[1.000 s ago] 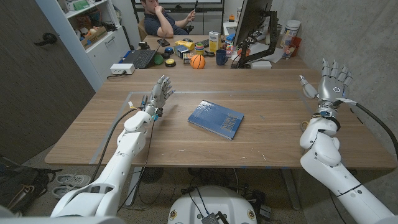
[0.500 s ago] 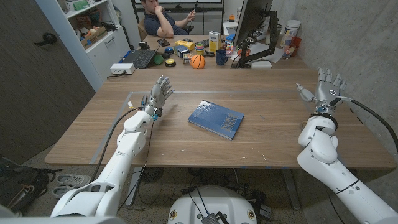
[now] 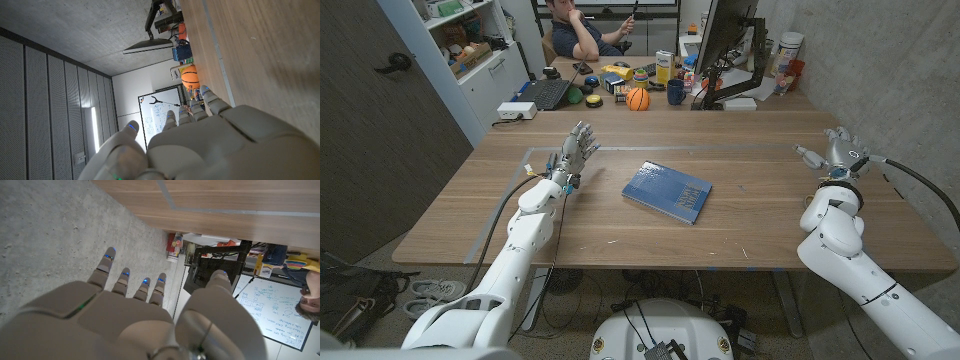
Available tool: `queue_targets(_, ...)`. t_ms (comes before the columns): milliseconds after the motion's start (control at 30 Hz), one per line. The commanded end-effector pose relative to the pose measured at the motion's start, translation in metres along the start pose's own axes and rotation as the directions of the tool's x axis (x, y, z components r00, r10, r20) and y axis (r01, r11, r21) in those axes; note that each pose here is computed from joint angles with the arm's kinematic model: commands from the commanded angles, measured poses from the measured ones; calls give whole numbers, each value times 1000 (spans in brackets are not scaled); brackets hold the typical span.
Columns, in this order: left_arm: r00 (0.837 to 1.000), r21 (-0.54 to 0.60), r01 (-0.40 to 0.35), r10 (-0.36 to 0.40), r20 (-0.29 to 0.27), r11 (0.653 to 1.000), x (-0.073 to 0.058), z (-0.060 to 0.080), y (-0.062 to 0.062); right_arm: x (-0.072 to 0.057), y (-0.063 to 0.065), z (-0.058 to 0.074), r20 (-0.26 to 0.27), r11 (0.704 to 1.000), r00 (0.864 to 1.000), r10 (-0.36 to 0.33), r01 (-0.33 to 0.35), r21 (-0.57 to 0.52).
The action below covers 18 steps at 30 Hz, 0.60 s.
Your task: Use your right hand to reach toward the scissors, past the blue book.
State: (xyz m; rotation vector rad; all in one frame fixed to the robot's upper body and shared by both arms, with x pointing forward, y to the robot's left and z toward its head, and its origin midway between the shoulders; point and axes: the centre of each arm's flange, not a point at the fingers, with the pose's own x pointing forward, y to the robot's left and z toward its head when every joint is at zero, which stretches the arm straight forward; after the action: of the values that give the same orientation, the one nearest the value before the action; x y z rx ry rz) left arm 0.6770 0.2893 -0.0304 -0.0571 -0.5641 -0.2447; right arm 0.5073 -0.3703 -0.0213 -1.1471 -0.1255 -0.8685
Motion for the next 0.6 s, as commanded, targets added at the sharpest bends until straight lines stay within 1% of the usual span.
queue_targets(33, 1000, 3, -4, 4, 6, 1000, -2, 2, 0, -1, 8, -7, -34, 991, 991, 132, -132, -1)
queue_targets(267, 1000, 5, -4, 4, 10, 1000, -4, 3, 0, -1, 15, -7, -34, 981, 981, 193, -194, -21)
queue_targets(300, 1000, 6, -4, 4, 10, 1000, -4, 4, 0, -1, 16, -7, -39, 978, 977, 208, -209, -24)
queue_targets(367, 1000, 7, -5, 5, 12, 1000, -5, 4, 0, 0, 18, -8, -43, 971, 970, 237, -239, -29)
queue_targets(400, 1000, 7, -5, 5, 13, 1000, -5, 5, 0, 1, 20, -8, -51, 960, 960, 275, -277, -40)
queue_targets(433, 1000, 7, -5, 5, 13, 1000, -5, 5, 0, 1, 20, -8, -52, 959, 959, 277, -280, -42)
queue_targets(467, 1000, 7, -4, 4, 14, 1000, -5, 5, 0, 1, 22, -8, -58, 954, 954, 294, -297, -44)
queue_targets(500, 1000, 8, -3, 3, 14, 1000, -5, 5, -1, 2, 24, -8, -68, 944, 945, 321, -325, -56)
queue_targets(567, 1000, 9, -4, 3, 14, 1000, -5, 5, -1, 2, 25, -8, -67, 942, 943, 327, -331, -57)
queue_targets(600, 1000, 8, -5, 5, 14, 1000, -6, 5, -1, 2, 26, -8, -76, 936, 936, 343, -348, -51)
